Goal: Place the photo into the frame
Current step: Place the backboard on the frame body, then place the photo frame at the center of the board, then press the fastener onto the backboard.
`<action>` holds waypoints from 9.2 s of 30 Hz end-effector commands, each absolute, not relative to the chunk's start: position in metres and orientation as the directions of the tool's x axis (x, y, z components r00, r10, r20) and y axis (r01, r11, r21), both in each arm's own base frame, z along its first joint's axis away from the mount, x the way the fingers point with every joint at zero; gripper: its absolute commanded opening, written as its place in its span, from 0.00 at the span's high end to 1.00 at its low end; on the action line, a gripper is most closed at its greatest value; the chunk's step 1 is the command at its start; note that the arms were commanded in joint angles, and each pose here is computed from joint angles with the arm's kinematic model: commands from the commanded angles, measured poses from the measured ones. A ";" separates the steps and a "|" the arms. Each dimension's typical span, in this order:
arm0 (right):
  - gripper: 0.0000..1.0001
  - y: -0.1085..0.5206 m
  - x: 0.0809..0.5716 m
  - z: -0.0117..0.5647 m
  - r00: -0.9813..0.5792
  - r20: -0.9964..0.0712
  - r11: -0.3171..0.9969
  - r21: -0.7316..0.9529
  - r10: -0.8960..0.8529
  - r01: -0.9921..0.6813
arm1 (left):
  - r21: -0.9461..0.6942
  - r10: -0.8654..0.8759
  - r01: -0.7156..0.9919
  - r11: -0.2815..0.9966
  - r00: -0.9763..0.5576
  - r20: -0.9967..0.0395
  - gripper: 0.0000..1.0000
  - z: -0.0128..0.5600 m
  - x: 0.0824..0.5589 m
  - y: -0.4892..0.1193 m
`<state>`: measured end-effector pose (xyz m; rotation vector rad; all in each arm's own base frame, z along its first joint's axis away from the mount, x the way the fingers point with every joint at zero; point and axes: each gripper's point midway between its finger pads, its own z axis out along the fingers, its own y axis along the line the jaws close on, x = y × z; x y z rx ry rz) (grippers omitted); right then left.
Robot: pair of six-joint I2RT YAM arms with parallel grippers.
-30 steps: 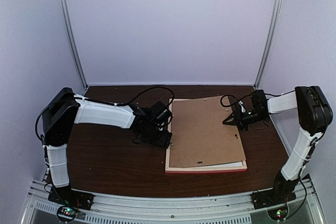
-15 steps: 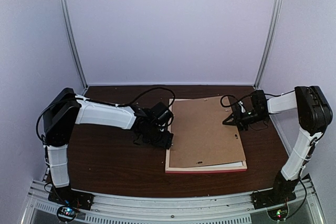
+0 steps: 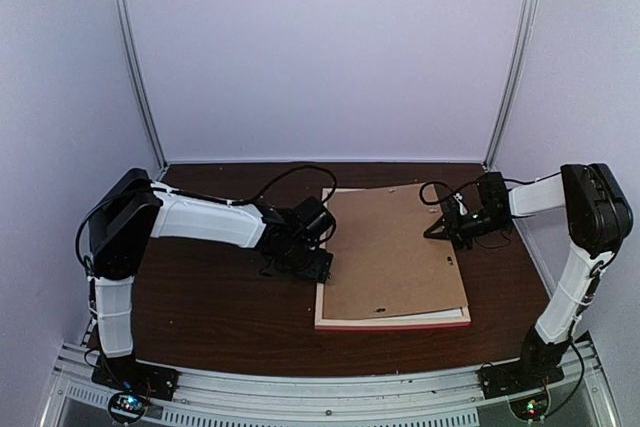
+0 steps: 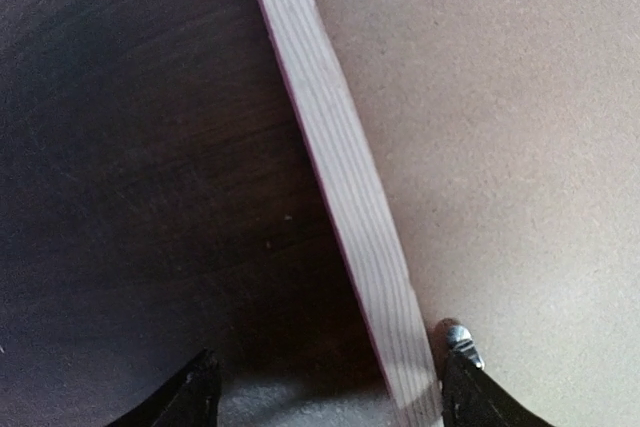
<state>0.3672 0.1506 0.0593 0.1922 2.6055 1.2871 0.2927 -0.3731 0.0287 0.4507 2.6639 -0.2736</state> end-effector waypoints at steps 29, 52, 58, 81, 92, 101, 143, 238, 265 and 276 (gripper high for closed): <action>0.72 0.147 0.368 0.047 -0.967 -0.152 0.658 0.753 0.205 0.021 | -0.093 0.253 0.398 0.913 -0.728 -0.638 0.23 0.083 0.414 -0.374; 0.72 0.149 0.365 0.046 -0.970 -0.139 0.648 0.762 0.198 0.023 | 0.001 0.319 0.411 0.912 -0.705 -0.633 0.24 0.058 0.492 -0.386; 0.71 0.150 0.366 0.047 -0.970 -0.139 0.646 0.763 0.199 0.023 | -0.019 0.312 0.404 0.914 -0.735 -0.602 0.24 0.044 0.484 -0.384; 0.71 0.149 0.367 0.046 -0.970 -0.142 0.647 0.762 0.200 0.022 | -0.057 0.295 0.362 0.930 -0.831 -0.472 0.25 0.003 0.450 -0.370; 0.72 0.149 0.368 0.047 -0.968 -0.144 0.649 0.761 0.205 0.024 | -0.092 0.271 0.344 0.934 -0.855 -0.442 0.26 0.008 0.433 -0.367; 0.72 0.146 0.366 0.046 -0.962 -0.152 0.656 0.754 0.227 0.035 | -0.157 0.220 0.298 0.942 -0.898 -0.381 0.26 0.003 0.417 -0.366; 0.57 0.137 0.372 0.043 -0.961 -0.168 0.719 0.694 0.220 0.044 | -0.292 0.154 0.303 0.907 -0.885 -0.439 0.25 0.074 0.384 -0.354; 0.82 0.146 0.333 0.030 -0.943 -0.302 0.919 0.395 0.137 0.007 | -0.245 0.239 0.388 0.888 -0.847 -0.474 0.09 0.077 0.345 -0.329; 0.85 0.238 0.326 0.038 -0.936 -0.350 0.903 0.415 0.043 -0.114 | -0.061 0.354 0.405 0.912 -0.855 -0.378 0.06 0.049 0.377 -0.259; 0.85 0.247 0.333 0.042 -0.937 -0.348 0.894 0.426 0.019 -0.141 | 0.002 0.386 0.411 0.912 -0.853 -0.351 0.13 0.034 0.384 -0.252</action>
